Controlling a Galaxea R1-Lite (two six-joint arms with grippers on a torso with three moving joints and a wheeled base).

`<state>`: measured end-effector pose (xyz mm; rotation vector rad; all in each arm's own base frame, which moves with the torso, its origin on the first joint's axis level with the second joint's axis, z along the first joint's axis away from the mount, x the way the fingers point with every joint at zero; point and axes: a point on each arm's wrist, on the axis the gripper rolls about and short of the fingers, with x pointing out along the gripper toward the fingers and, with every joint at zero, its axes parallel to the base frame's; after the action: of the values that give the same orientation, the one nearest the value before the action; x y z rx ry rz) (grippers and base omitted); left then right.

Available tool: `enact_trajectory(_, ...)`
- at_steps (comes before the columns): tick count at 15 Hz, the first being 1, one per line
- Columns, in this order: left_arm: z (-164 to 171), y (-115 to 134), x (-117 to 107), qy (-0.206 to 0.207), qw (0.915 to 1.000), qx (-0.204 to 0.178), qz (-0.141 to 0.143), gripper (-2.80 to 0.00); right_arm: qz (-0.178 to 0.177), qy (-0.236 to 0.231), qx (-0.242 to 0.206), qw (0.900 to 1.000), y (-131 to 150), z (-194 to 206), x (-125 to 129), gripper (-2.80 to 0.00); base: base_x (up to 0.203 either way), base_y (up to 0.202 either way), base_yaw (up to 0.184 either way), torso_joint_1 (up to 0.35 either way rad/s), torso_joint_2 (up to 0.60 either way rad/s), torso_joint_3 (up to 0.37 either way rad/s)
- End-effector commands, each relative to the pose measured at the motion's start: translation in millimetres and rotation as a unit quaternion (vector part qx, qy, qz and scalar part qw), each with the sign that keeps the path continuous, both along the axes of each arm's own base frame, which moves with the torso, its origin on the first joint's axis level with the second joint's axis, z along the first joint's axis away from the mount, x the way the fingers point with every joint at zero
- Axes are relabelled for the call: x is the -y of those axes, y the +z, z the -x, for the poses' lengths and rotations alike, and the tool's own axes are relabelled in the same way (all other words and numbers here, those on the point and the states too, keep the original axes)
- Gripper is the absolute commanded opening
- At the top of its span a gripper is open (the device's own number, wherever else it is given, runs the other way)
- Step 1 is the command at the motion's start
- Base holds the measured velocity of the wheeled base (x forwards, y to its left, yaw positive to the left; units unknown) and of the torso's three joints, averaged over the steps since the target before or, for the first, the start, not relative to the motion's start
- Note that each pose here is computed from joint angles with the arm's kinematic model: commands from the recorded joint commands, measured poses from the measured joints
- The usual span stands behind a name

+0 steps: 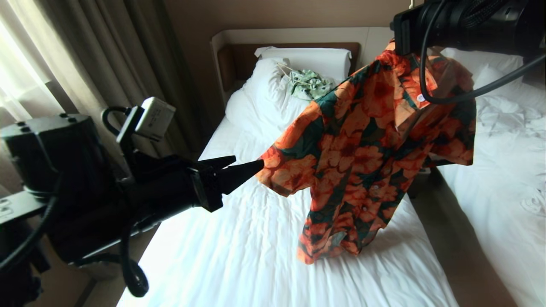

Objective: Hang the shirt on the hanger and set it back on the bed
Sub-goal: Take the clothes hanger out of the clothes

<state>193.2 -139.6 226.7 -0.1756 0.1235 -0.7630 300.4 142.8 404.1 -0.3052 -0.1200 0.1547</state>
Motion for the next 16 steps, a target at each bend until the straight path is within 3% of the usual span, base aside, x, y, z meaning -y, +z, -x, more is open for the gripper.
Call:
enact_trajectory(1,-23,-24,19,-0.004,0.9999,-0.009,-0.011,0.00,0.000,-0.001,0.000,1.000,1,1,1,-2.80,0.000,0.000,0.000,0.000,0.00,0.000)
enact_trajectory(8,-38,-17,32,-0.009,0.9998,0.020,-0.001,0.00,-0.016,-0.003,-0.002,1.000,3,3,8,-2.80,0.000,0.000,0.000,0.000,0.00,0.000)
enact_trajectory(12,-47,-23,41,-0.012,0.9991,0.032,-0.025,0.00,-0.017,-0.002,-0.002,1.000,3,3,8,-2.80,0.000,0.000,0.000,0.000,0.00,0.000)
enact_trajectory(16,-50,-28,48,-0.019,0.9990,0.031,-0.026,0.00,-0.016,-0.002,-0.004,1.000,2,3,8,-2.80,0.000,0.000,0.000,0.000,0.00,0.000)
